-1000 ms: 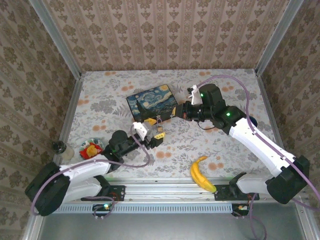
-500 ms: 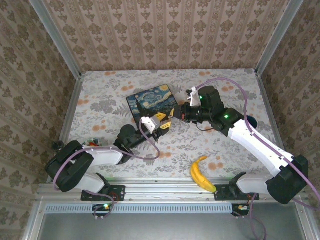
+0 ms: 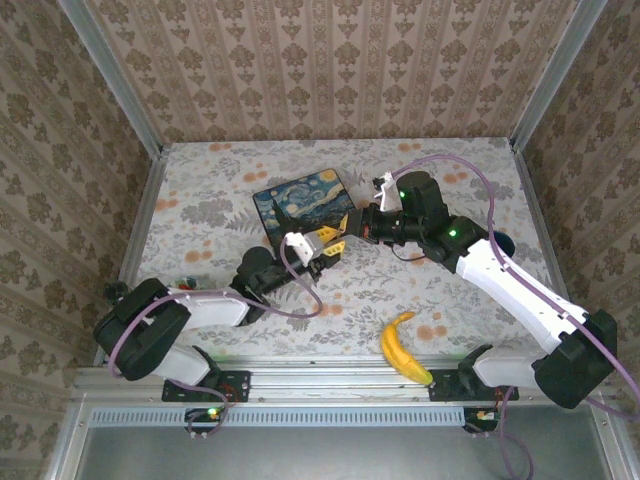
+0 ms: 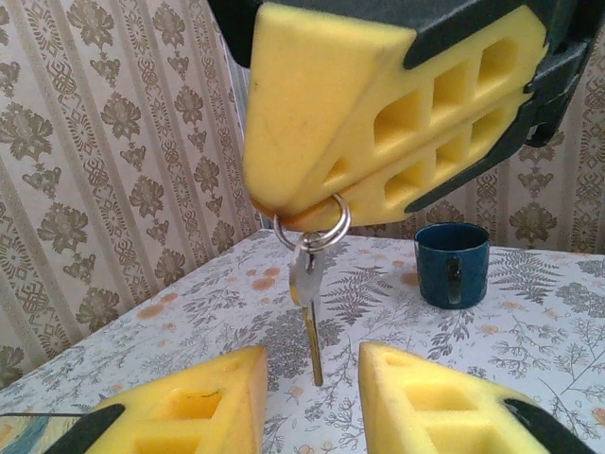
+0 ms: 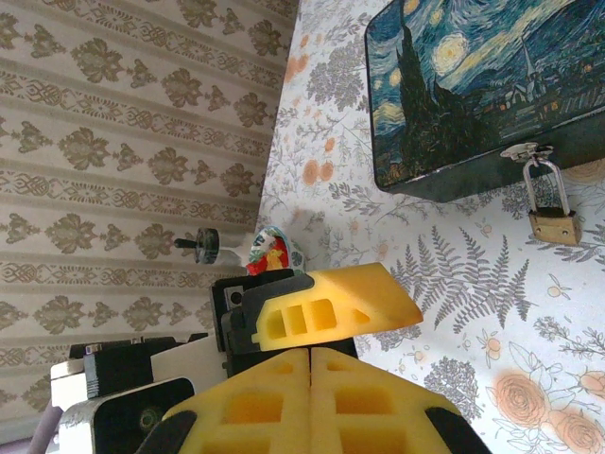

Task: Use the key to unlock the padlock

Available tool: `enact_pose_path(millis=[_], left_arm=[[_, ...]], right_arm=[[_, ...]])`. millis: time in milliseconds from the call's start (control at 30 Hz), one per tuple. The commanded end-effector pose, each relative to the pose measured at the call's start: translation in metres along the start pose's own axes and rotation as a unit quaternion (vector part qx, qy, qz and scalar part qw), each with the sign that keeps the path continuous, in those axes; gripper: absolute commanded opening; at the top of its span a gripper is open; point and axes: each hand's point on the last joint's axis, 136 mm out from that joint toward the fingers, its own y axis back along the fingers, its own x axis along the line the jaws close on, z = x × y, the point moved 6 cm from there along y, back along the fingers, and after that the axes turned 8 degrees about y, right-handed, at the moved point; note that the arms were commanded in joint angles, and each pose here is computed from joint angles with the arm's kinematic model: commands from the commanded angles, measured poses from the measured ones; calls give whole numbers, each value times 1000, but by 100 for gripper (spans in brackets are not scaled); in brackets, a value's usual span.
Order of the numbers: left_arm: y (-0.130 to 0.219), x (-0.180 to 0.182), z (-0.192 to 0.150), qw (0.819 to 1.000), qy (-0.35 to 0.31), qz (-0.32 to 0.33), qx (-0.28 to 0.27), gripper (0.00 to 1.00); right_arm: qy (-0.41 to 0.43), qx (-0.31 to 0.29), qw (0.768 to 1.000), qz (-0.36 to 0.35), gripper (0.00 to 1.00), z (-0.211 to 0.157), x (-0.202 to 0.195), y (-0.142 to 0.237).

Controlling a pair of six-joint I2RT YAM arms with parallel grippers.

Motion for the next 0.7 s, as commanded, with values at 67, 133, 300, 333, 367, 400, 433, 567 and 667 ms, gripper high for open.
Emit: enact_pose_path(millis=[67,133,300,333,367,400,433,567,667], left_arm=[[-8,0,13,1000,-6,-11,-26,29],[-8,0,14,1000,-5,-10,-27,27],[-7,2,13,1000,-1,-4,-25,18],[-7,2,14,1000,-1,-4,-26,15],[-6,3,14,1000,-1,-3,-26,10],[-5,3,13,1000,0,-4,-25,5],[-4,3,13,1000,0,-2,-24,0],[3,4,11,1000,-4,-5,-7,0],[12,5,10,999,9,-30,34,0]], right_arm=[[0,6,1000,15,0,-5,4,1],[-1,8,1000,14,0,-5,3,1],[-2,10,1000,11,0,-6,2,0],[-2,10,1000,11,0,-6,1,0],[-3,11,1000,10,0,-6,1,-1],[-3,12,1000,10,0,-6,1,-1],[-2,11,1000,8,0,-6,1,-1],[8,12,1000,0,0,-6,0,1],[29,15,999,-6,11,-5,1,3]])
